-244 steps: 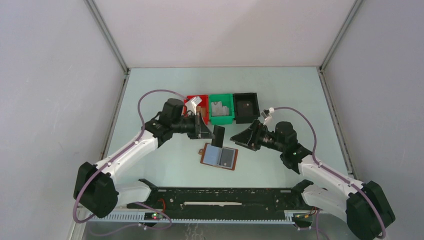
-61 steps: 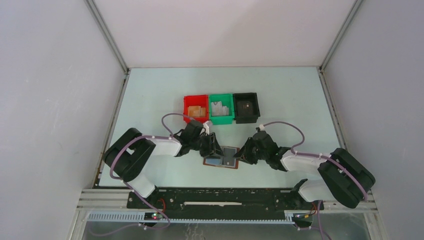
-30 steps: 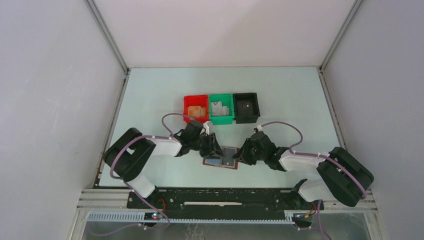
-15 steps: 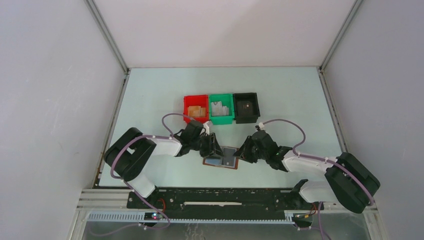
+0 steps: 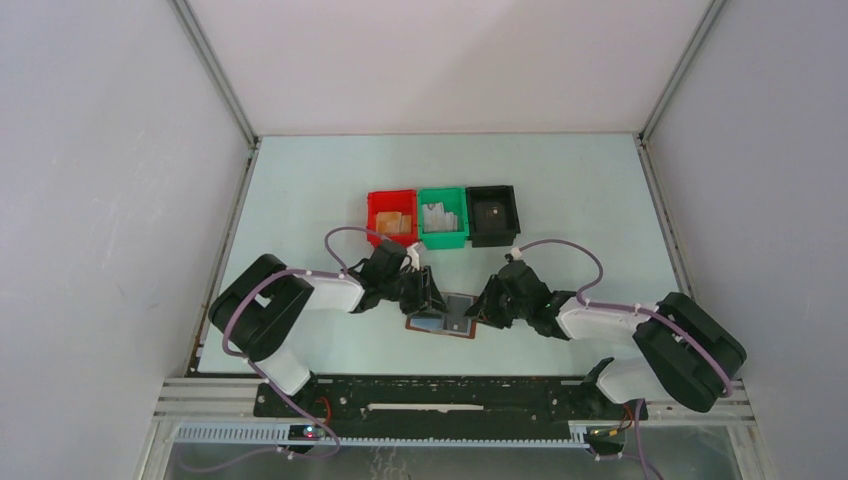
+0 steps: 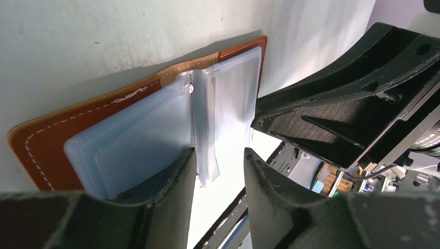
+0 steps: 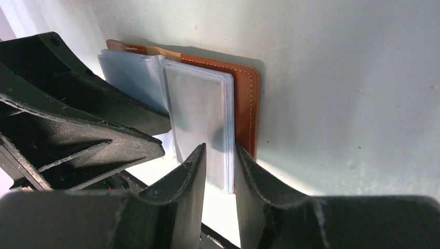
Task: Take the credit cards out of the card holder
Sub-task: Remove the credit card from the card holder.
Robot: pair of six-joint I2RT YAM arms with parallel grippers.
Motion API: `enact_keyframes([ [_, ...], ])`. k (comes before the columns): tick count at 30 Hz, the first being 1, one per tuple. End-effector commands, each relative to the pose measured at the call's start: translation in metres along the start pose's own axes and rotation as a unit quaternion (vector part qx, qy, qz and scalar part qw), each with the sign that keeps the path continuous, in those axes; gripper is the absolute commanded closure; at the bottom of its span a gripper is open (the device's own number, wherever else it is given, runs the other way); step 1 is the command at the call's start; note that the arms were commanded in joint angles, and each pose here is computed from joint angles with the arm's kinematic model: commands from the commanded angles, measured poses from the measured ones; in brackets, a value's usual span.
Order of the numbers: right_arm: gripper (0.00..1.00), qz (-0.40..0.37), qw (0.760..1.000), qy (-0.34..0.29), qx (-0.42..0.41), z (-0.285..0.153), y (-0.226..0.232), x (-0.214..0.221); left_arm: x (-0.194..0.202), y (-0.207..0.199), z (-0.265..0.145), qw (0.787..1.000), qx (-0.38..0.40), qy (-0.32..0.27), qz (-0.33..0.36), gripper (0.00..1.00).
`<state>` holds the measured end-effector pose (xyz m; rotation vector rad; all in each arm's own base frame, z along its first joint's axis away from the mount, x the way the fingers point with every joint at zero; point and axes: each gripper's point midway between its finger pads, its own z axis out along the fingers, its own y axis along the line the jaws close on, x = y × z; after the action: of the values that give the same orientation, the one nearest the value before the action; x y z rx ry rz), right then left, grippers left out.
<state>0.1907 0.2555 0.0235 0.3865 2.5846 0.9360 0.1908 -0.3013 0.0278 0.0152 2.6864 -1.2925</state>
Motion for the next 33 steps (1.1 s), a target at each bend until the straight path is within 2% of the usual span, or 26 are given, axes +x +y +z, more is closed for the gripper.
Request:
enact_keyframes([
  [1,0.65,-0.013,0.999,-0.006,-0.032,0.003,0.021,-0.006,0.001,0.008,0.002,1.000,-0.015,0.004,0.007,0.56],
  [13,0.66,-0.017,0.999,-0.009,-0.038,0.000,0.025,-0.007,0.001,0.009,0.003,1.000,-0.017,0.006,0.006,0.56],
  [22,0.65,-0.016,0.999,-0.041,-0.007,-0.008,0.015,-0.017,0.002,0.010,0.003,1.000,-0.018,0.007,0.007,0.56],
  [33,0.66,-0.026,0.999,-0.024,-0.029,-0.005,0.024,-0.011,0.002,0.010,0.003,1.000,-0.020,0.009,0.009,0.56],
])
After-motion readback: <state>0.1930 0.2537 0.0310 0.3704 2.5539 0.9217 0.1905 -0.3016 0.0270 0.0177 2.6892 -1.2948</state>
